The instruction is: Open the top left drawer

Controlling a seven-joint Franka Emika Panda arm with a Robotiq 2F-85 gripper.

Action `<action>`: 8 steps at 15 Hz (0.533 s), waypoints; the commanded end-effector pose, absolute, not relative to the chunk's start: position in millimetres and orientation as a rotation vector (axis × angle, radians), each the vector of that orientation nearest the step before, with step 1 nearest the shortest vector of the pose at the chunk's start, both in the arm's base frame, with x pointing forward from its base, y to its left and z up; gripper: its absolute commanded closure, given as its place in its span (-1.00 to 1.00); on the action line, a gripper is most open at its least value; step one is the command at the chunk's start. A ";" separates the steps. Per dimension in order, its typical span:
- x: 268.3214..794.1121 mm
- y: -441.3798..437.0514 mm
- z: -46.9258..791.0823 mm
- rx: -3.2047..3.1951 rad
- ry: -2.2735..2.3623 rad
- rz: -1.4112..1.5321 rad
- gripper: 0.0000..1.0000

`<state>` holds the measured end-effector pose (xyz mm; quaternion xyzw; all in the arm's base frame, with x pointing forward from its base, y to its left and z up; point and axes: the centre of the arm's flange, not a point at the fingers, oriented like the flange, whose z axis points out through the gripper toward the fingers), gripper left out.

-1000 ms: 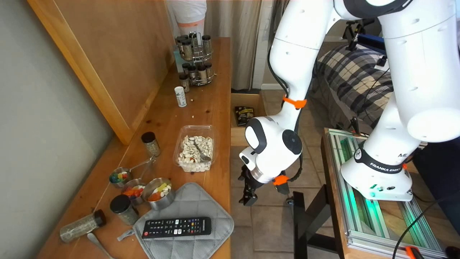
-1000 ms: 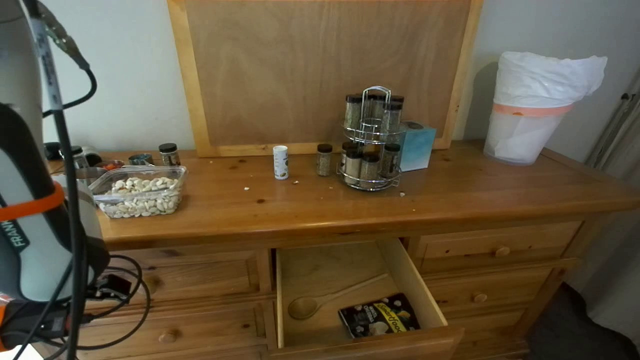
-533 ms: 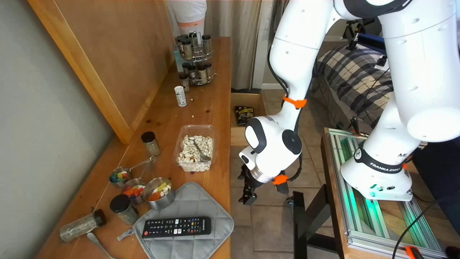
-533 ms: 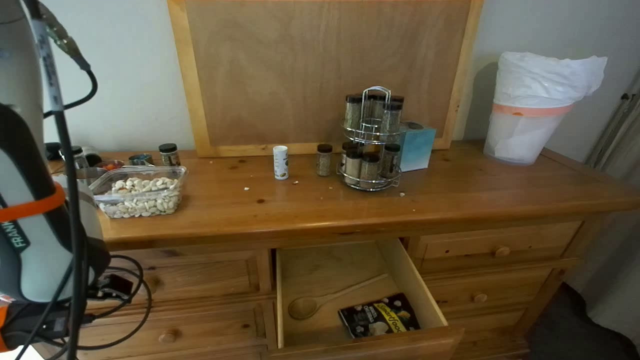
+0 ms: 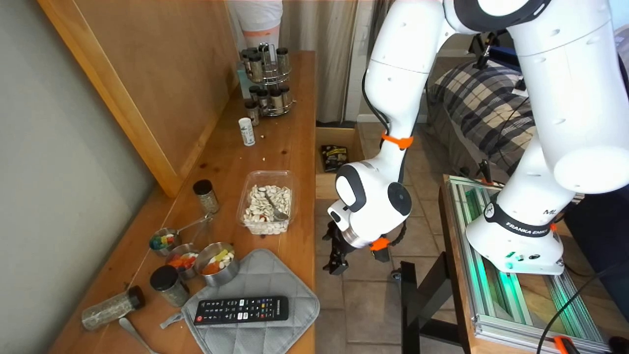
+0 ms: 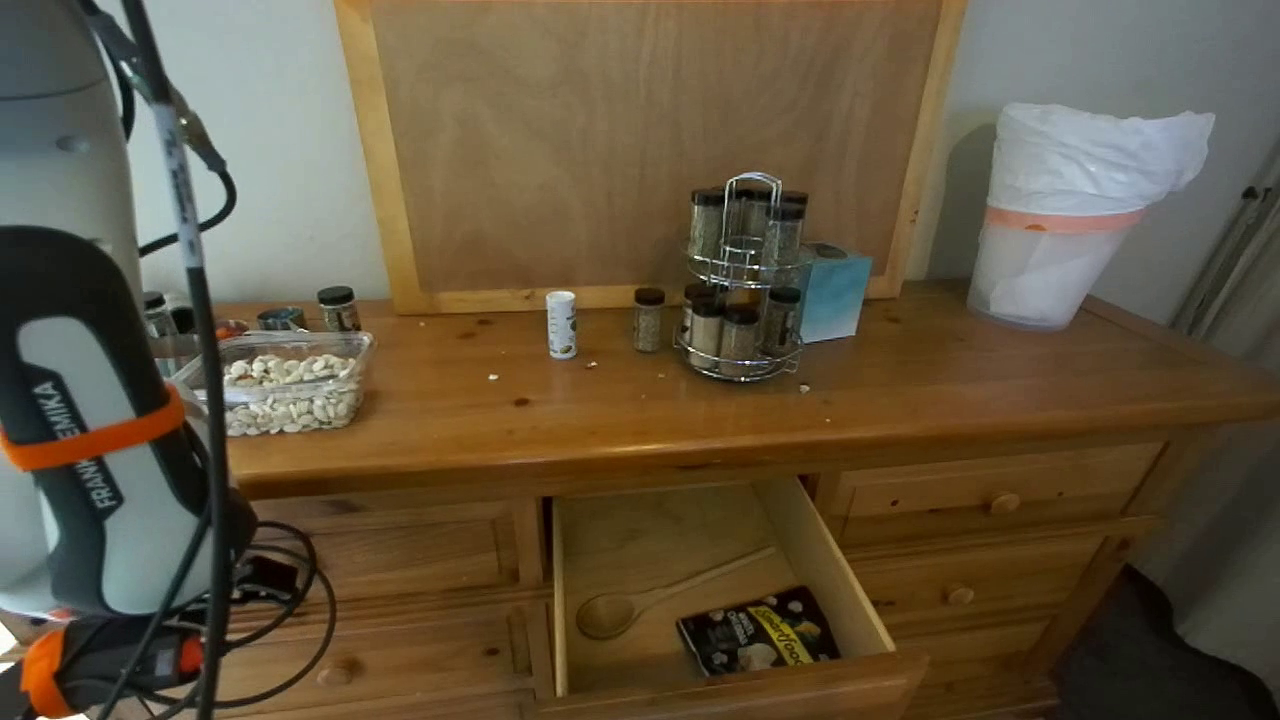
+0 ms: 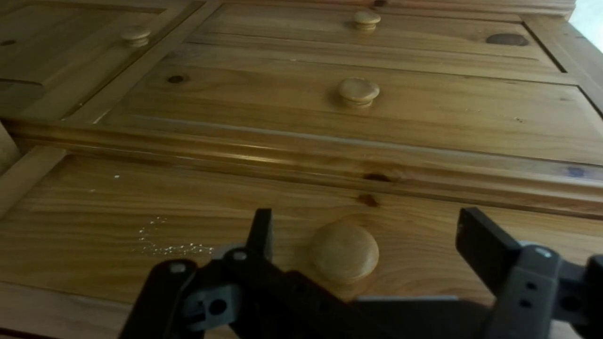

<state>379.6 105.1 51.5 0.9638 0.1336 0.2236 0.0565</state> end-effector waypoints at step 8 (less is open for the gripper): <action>408.7 122.0 27.5 2.946 0.406 0.993 -1.00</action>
